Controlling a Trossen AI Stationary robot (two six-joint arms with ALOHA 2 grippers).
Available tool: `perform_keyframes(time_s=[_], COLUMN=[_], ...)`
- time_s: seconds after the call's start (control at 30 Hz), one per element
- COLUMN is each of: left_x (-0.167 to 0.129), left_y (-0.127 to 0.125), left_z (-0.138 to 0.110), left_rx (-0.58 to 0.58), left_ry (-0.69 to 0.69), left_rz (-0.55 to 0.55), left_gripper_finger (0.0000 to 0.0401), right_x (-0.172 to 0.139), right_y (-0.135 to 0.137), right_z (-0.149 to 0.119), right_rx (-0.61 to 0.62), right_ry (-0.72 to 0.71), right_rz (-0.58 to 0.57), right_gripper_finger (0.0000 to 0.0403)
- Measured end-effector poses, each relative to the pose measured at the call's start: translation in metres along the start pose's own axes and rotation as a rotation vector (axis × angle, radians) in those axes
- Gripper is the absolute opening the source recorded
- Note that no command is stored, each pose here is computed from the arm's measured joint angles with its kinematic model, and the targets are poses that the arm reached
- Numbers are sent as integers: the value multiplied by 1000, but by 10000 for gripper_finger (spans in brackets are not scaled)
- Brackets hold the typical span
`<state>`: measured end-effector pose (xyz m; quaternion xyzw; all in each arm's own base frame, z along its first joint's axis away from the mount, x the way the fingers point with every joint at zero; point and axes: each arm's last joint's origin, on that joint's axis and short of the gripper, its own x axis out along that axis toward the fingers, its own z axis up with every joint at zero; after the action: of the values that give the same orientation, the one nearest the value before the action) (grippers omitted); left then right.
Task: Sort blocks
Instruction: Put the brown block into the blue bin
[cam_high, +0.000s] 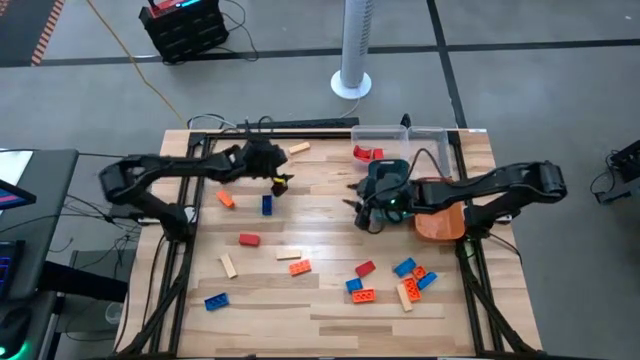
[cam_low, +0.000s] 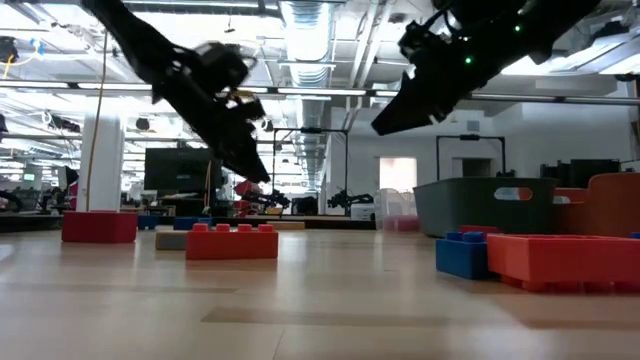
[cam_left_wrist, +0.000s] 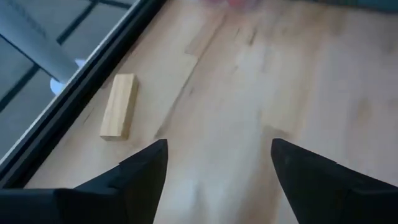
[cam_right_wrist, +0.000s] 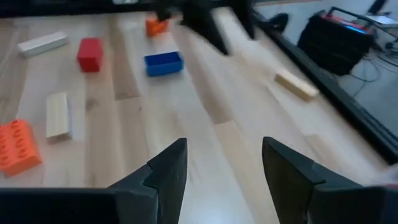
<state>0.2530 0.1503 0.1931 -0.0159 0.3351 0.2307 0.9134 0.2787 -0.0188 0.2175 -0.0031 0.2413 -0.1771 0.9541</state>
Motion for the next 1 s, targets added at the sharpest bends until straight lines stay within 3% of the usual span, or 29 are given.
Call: perform_keyframes(time_s=[0.4,0.7,1.0], left_x=[74,81,98], left_y=[50,81,83], left_z=[43,44,33], left_rx=[43,13,56], left_ry=[268,302,309], left_rz=[21,65,37], left_gripper_finger=[265,265,265], right_x=[26,20,21], right_y=[20,32,32], right_z=[-14,-14,-12], right_rx=[-73,-113,-121], right_ry=[-11,-19,-46], right_rz=[36,80,80], right_gripper_finger=[205,205,205])
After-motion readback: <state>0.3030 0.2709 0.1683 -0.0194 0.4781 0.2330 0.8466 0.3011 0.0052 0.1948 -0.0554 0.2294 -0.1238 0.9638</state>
